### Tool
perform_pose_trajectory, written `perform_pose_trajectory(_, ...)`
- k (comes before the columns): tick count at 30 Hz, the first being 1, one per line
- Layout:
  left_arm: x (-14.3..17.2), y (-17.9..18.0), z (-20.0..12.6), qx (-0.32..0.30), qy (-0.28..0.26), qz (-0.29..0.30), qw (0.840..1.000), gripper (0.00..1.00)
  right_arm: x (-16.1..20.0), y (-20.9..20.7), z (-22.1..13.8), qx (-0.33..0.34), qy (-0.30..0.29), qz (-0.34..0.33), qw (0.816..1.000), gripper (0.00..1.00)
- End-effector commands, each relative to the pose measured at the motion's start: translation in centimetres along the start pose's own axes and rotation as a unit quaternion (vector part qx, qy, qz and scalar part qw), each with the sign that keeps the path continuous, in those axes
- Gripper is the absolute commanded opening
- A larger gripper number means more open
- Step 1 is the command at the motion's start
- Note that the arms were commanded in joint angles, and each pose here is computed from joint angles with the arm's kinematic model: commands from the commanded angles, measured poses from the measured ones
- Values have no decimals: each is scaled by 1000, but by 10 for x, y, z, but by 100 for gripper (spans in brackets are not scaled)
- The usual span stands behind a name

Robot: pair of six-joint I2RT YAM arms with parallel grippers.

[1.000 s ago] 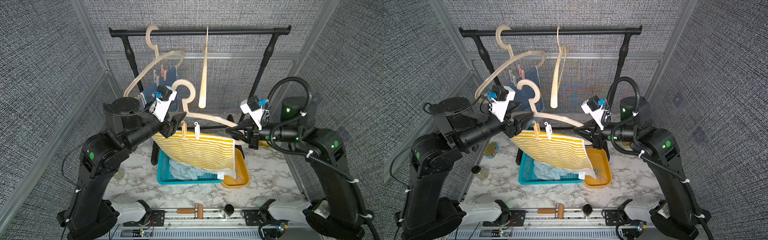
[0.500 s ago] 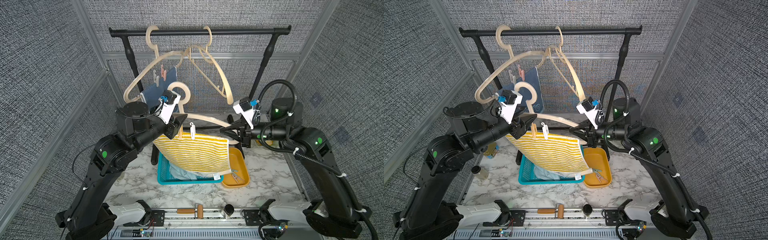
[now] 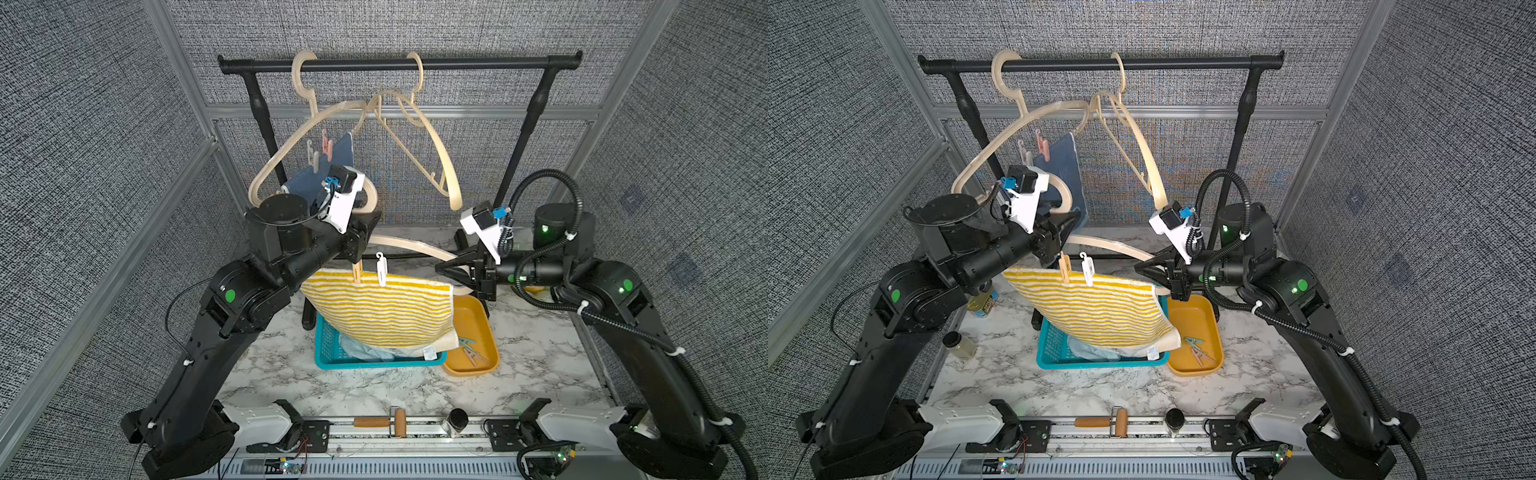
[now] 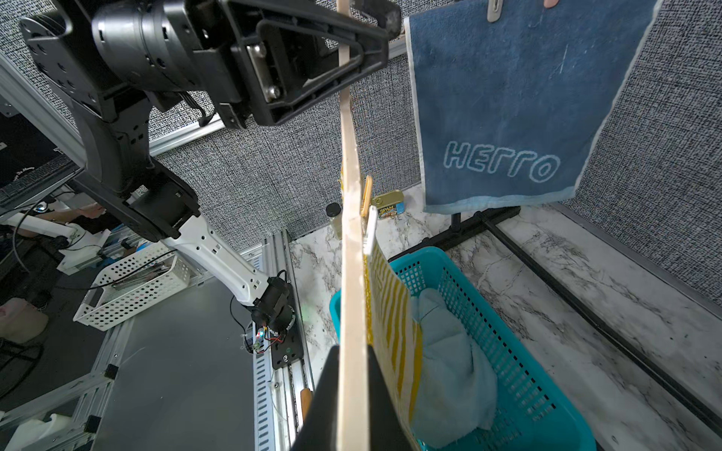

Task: Remove the clothespins securing towels to the hanger
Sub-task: Pick up the hanger from the clothesline.

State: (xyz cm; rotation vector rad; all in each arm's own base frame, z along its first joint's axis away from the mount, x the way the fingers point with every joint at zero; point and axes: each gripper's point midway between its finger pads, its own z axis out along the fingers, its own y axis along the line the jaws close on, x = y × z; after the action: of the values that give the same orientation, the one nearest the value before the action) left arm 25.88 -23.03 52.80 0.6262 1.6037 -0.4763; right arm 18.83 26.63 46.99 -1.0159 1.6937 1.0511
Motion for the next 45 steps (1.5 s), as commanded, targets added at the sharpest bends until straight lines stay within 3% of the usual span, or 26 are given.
perform_pose_trajectory(1,-3,-1,3,4,-8,-14,1000,37,-15,3,-1,-4,-29,-19,999,0)
perform_pose_trajectory(8,19,4,5,-14,10,-23,1000,27,-11,-5,3,11,-28,-16,999,0)
perform_pose_trajectory(10,24,5,4,-18,17,-25,999,32,-10,-9,4,20,-27,-14,999,0)
perform_pose_trajectory(14,31,8,0,-25,31,-31,999,54,-10,-14,5,32,-28,-12,999,0)
perform_pose_trajectory(16,33,9,-1,-31,36,-36,998,56,-10,-16,5,36,-28,-13,999,0)
perform_pose_trajectory(20,36,10,0,-33,39,-42,998,49,-11,-16,5,35,-31,-12,999,0)
perform_pose_trajectory(24,35,9,4,-31,37,-49,998,30,-12,-18,7,37,-31,-12,999,0)
perform_pose_trajectory(30,31,7,5,-25,27,-53,998,22,-12,-15,5,33,-33,-11,999,0)
perform_pose_trajectory(32,30,7,5,-23,23,-54,998,25,-12,-13,5,29,-33,-12,999,0)
perform_pose_trajectory(35,26,6,5,-22,14,-57,998,38,-13,-11,3,26,-34,-13,999,0)
perform_pose_trajectory(39,24,4,13,-16,16,-55,998,40,-13,-6,3,18,-35,-16,999,0)
perform_pose_trajectory(42,27,2,21,-13,25,-55,998,23,-13,-8,2,23,-34,-18,999,0)
perform_pose_trajectory(44,30,1,23,-12,31,-53,998,3,-11,-9,3,26,-31,-17,999,0)
perform_pose_trajectory(45,31,2,24,-13,32,-54,998,0,-11,-10,3,28,-31,-17,999,0)
